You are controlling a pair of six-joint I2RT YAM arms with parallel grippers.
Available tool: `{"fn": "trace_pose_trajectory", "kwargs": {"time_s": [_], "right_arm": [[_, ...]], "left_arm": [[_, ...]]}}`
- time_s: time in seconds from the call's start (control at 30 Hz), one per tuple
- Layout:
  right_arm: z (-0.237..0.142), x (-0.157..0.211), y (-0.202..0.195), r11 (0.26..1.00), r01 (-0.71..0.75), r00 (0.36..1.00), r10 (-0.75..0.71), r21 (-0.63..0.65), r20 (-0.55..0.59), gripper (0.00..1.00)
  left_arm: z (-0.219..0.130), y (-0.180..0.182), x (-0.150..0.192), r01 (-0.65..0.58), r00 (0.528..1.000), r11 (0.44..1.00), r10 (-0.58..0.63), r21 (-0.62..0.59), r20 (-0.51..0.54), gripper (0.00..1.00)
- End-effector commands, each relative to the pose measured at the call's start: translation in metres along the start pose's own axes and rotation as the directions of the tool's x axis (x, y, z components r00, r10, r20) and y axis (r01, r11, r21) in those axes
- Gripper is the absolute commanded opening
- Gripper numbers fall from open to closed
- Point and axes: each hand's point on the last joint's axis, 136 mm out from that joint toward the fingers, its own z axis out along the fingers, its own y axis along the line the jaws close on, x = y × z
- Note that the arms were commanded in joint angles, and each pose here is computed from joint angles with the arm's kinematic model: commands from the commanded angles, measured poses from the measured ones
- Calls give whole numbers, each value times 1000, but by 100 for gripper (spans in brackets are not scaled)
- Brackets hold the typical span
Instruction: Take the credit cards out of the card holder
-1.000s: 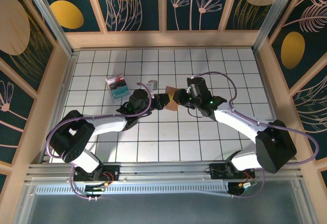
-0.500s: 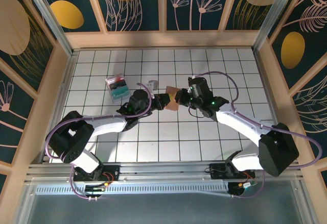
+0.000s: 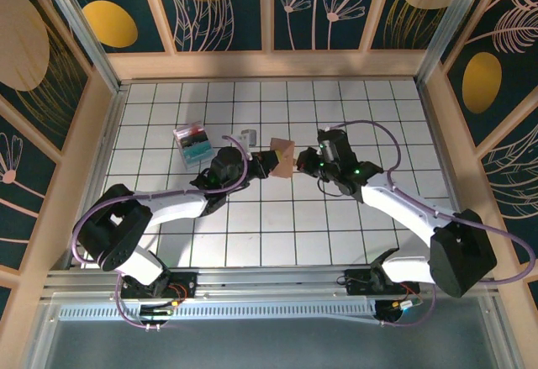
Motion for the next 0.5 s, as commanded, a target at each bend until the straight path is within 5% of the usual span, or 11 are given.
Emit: {"fn": "trace_pose_trajectory", "kwargs": {"time_s": [0.0, 0.33, 0.47], "right_arm": [[-7, 1, -18, 998, 9, 1000, -10, 61, 15, 0], [-16, -9, -17, 998, 32, 998, -34, 45, 46, 0], [-22, -14, -14, 998, 60, 996, -61, 29, 64, 33]], "left_arm": [[-7, -19, -24, -1, 996, 998, -4, 57, 88, 0], [-5, -17, -22, -4, 997, 999, 0, 51, 81, 0], [-7, -16, -23, -12, 997, 999, 8, 42, 83, 0]]}}
